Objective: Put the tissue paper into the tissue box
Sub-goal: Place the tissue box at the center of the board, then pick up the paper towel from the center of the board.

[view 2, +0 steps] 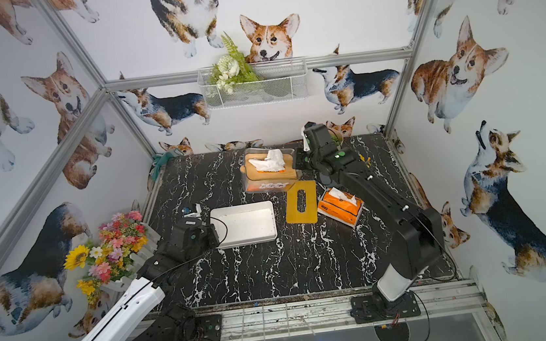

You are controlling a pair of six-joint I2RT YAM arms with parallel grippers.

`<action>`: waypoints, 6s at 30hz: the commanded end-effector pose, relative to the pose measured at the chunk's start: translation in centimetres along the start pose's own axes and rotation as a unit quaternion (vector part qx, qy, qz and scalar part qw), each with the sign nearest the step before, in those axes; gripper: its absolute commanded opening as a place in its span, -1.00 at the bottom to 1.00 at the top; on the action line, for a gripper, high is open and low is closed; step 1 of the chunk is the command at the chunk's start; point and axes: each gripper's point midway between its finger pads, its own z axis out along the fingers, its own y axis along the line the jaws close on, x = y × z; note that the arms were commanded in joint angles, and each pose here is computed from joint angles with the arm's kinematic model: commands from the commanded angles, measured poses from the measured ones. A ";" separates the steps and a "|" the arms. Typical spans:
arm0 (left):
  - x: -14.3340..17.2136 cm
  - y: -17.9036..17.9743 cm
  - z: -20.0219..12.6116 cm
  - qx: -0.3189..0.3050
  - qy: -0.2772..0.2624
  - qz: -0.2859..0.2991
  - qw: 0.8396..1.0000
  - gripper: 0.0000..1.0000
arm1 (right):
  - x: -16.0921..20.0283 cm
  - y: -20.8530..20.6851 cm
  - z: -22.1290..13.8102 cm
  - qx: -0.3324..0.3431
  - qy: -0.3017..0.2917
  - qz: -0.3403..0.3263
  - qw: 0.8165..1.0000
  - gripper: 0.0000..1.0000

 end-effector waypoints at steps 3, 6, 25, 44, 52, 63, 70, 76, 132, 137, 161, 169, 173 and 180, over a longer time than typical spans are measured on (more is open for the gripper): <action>1.2 -2.3 -0.6 0.071 0.031 -0.002 0.997 -1.00 | -1.6 3.7 4.9 -0.013 0.005 -0.030 0.999 -1.00; 2.1 -2.4 -0.1 0.070 0.058 -0.001 0.996 -1.00 | -1.4 4.1 8.4 -0.005 0.031 -0.027 0.999 -1.00; 4.7 -3.6 3.2 0.072 0.131 0.015 0.989 -1.00 | 3.1 -1.2 19.3 0.071 0.095 -0.040 0.992 -1.00; 6.2 -4.1 4.9 0.064 0.165 0.029 0.984 -0.94 | 3.4 -2.0 19.6 0.075 0.104 -0.044 0.991 -0.58; 5.8 -4.1 4.8 0.065 0.156 0.034 0.985 -0.43 | -0.5 0.8 14.6 0.045 0.072 -0.066 0.994 -0.12; 3.0 -4.8 2.9 0.086 0.107 0.062 0.989 0.44 | 0.1 1.7 2.0 0.007 0.030 -0.085 0.996 0.30; 0.8 -5.1 1.3 0.094 0.070 0.104 0.988 1.00 | 3.9 -1.8 -4.7 0.026 -0.011 -0.038 0.999 0.45; -0.1 -4.9 0.7 0.090 0.050 0.157 0.982 1.00 | 8.6 -7.3 -8.5 0.071 -0.022 0.012 0.997 0.50; 1.6 -3.9 -0.9 0.127 -0.009 0.125 0.984 1.00 | 15.4 -19.7 -1.0 0.190 0.186 -0.113 0.957 -0.18; 1.7 -3.9 -0.9 0.128 -0.009 0.126 0.984 1.00 | 16.6 -19.5 -1.6 0.182 0.205 -0.102 0.956 -0.22; 1.6 -3.9 -1.0 0.131 -0.013 0.126 0.983 1.00 | 17.5 -17.2 -3.9 0.139 0.217 -0.059 0.964 -1.00; 1.7 -4.0 -1.1 0.134 -0.012 0.127 0.983 1.00 | 13.0 -12.5 -5.9 0.063 0.143 -0.035 0.987 -1.00; 1.7 -4.0 -1.1 0.135 -0.012 0.127 0.983 1.00 | 10.3 -9.0 -7.8 -0.001 0.092 -0.026 0.995 -1.00; 1.9 -4.2 -0.9 0.138 -0.005 0.128 0.982 1.00 | 7.9 -1.0 -10.0 -0.095 0.033 -0.084 0.991 -1.00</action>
